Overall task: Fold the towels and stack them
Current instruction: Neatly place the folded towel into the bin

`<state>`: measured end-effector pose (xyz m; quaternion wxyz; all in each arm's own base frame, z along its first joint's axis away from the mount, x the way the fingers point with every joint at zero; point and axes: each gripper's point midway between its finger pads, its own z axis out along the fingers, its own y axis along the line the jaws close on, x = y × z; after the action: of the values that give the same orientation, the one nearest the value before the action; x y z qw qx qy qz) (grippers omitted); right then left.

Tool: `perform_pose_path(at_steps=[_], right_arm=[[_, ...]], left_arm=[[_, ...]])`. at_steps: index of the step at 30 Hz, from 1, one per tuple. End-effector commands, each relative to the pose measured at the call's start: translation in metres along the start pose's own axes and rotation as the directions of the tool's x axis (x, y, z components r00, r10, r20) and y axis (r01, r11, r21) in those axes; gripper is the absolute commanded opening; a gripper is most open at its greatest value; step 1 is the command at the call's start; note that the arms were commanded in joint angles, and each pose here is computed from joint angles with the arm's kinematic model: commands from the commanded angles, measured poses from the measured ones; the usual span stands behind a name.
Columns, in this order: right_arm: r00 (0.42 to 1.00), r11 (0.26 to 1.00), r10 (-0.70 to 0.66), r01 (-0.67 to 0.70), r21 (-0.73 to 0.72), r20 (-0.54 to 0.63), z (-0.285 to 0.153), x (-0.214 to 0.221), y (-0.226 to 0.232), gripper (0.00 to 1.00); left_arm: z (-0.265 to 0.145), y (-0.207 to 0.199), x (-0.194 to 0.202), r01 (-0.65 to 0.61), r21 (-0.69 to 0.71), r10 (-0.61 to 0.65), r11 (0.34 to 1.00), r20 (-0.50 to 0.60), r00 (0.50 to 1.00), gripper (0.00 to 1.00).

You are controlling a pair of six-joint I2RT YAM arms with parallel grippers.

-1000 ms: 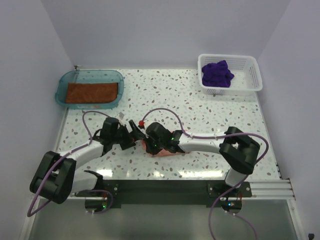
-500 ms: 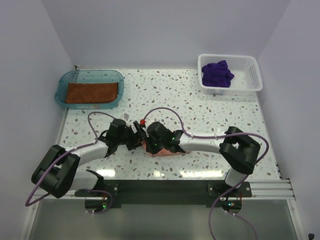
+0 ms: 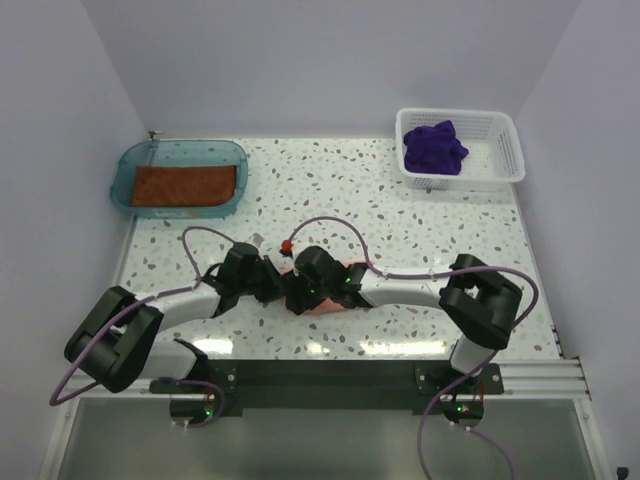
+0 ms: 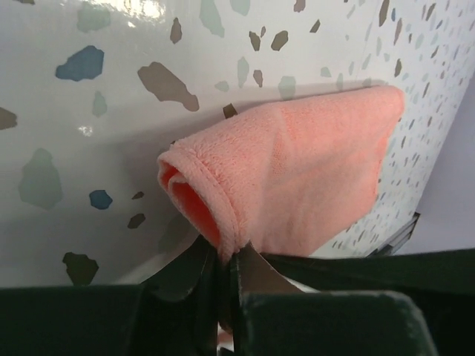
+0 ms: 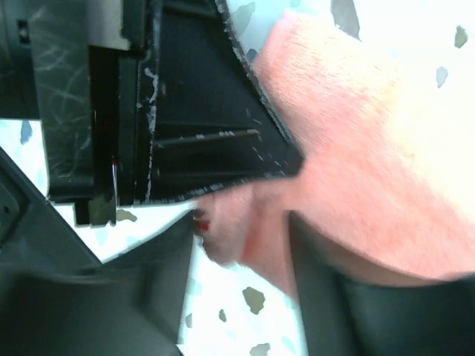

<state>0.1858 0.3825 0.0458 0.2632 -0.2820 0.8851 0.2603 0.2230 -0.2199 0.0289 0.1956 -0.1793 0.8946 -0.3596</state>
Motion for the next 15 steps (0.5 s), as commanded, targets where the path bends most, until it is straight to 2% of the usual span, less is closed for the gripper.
perform_pose_path(at_steps=[1,3,5,7,8,9,13,15], right_arm=[[0.994,1.000,-0.010,0.009,0.005,0.109,-0.018,-0.029,0.003,0.60],[0.994,0.999,-0.021,0.015,0.052,0.111,-0.027,-0.031,-0.010,0.76],[0.995,0.996,-0.022,0.013,0.094,0.094,-0.035,-0.027,-0.023,0.86],[0.992,0.992,-0.009,-0.007,0.124,0.124,-0.051,-0.034,-0.036,0.93],[0.994,0.986,-0.017,-0.001,0.164,0.108,-0.057,-0.026,-0.047,0.99],[0.990,0.984,-0.011,-0.015,0.179,0.140,-0.070,-0.034,-0.053,0.99],[0.990,0.962,-0.017,-0.022,0.271,0.142,-0.102,-0.027,-0.082,0.99],[0.990,0.949,-0.026,-0.019,0.315,0.138,-0.115,-0.025,-0.095,0.99]], left_arm=[[-0.003,-0.007,-0.018,-0.092,-0.028,0.093,0.995,0.056,0.994,0.00],[-0.003,-0.007,-0.030,-0.157,-0.086,0.163,0.984,0.068,0.984,0.00],[-0.003,-0.006,-0.047,-0.187,-0.151,0.199,0.971,0.072,0.977,0.00],[-0.003,-0.003,-0.062,-0.247,-0.195,0.265,0.949,0.069,0.962,0.00],[-0.008,-0.009,-0.083,-0.248,-0.222,0.274,0.943,0.094,0.957,0.00],[-0.010,-0.009,-0.095,-0.289,-0.245,0.319,0.926,0.095,0.943,0.00],[-0.019,-0.010,-0.155,-0.319,-0.336,0.375,0.886,0.114,0.920,0.00],[-0.031,-0.022,-0.197,-0.347,-0.375,0.425,0.860,0.149,0.893,0.00]])
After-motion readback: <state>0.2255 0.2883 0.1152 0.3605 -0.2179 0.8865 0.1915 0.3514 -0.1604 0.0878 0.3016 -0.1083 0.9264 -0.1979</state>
